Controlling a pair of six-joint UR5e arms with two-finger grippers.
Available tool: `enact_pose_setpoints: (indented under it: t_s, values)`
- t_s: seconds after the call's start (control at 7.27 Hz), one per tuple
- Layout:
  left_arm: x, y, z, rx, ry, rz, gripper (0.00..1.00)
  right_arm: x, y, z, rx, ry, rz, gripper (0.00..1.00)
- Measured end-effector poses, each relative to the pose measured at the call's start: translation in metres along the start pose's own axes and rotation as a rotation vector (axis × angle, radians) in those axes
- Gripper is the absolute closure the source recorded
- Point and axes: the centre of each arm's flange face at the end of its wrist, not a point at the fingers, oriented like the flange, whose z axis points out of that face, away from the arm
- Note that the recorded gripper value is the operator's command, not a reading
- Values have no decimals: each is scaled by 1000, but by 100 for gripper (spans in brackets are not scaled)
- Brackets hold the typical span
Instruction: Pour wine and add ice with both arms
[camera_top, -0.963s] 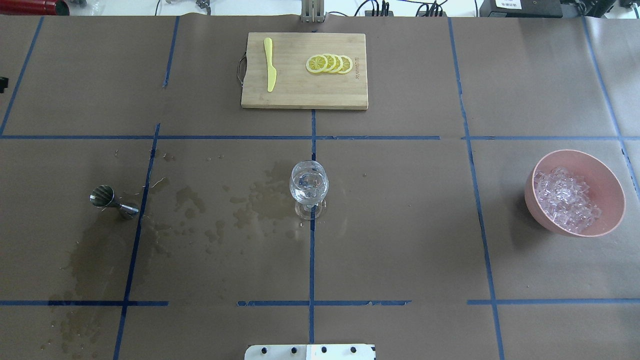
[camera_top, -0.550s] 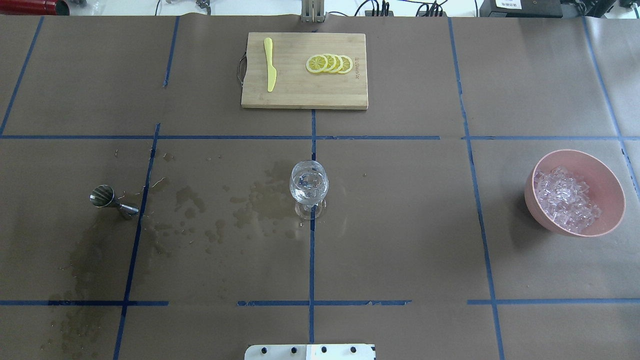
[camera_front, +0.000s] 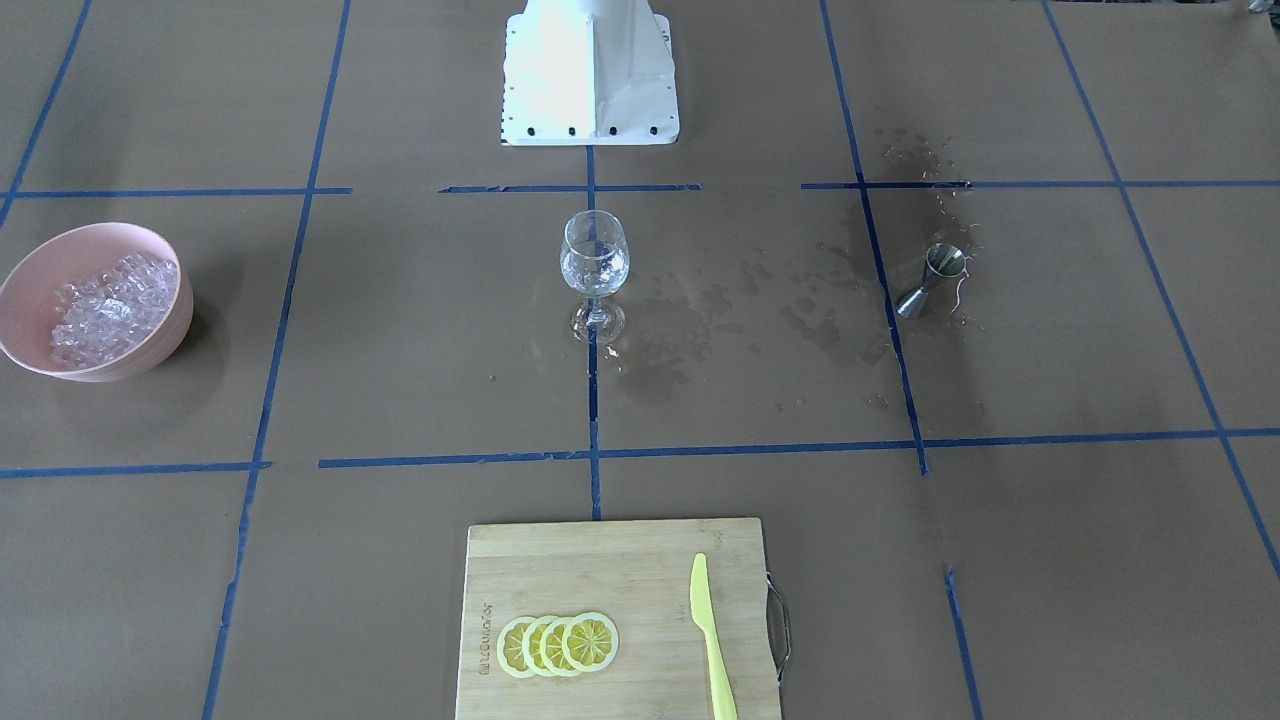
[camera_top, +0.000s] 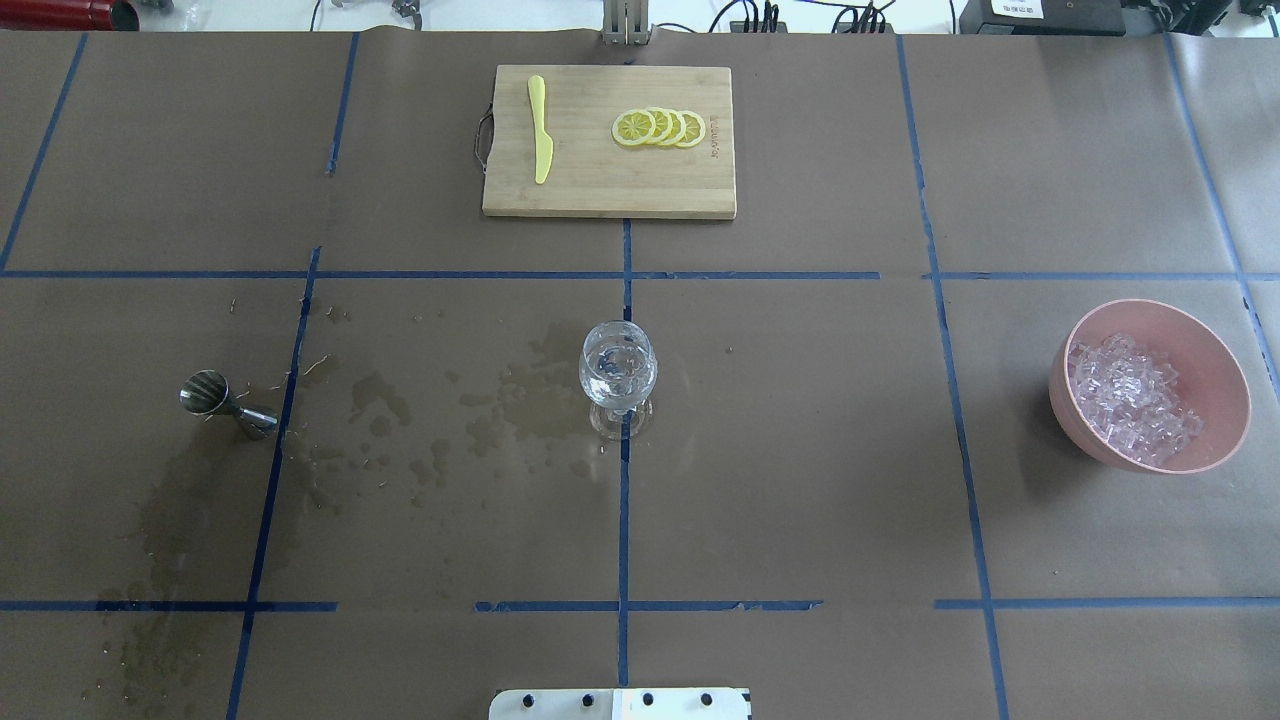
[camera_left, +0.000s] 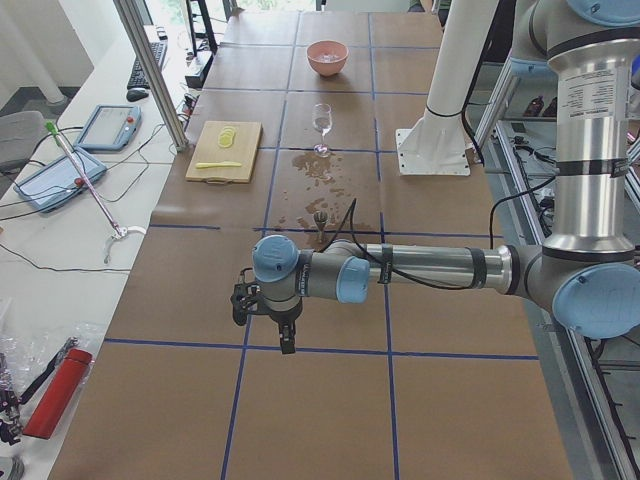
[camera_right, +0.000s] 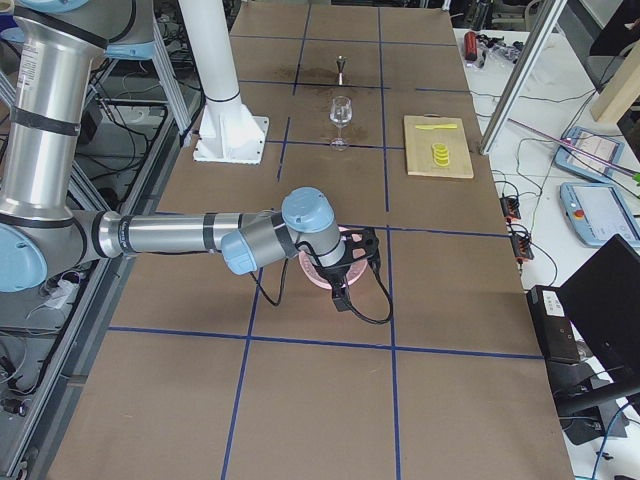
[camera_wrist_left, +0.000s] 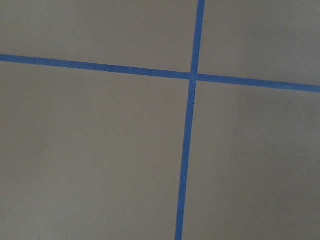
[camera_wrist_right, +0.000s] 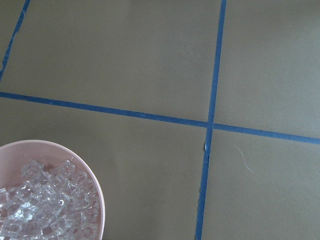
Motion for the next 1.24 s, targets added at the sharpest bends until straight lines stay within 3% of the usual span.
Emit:
enact_pose_setpoints:
  t_s: [0.28, 0.69, 1.24]
  values:
    - [-17, 7, -21, 39, -3, 61, 0, -6, -1, -3, 0, -32, 0, 0]
    - [-18, 7, -26, 52, -6, 75, 0, -40, -5, -3, 21, -83, 55, 0]
    - [-18, 9, -26, 70, -6, 95, 0, -131, 0, 62, 68, -48, 144, 5]
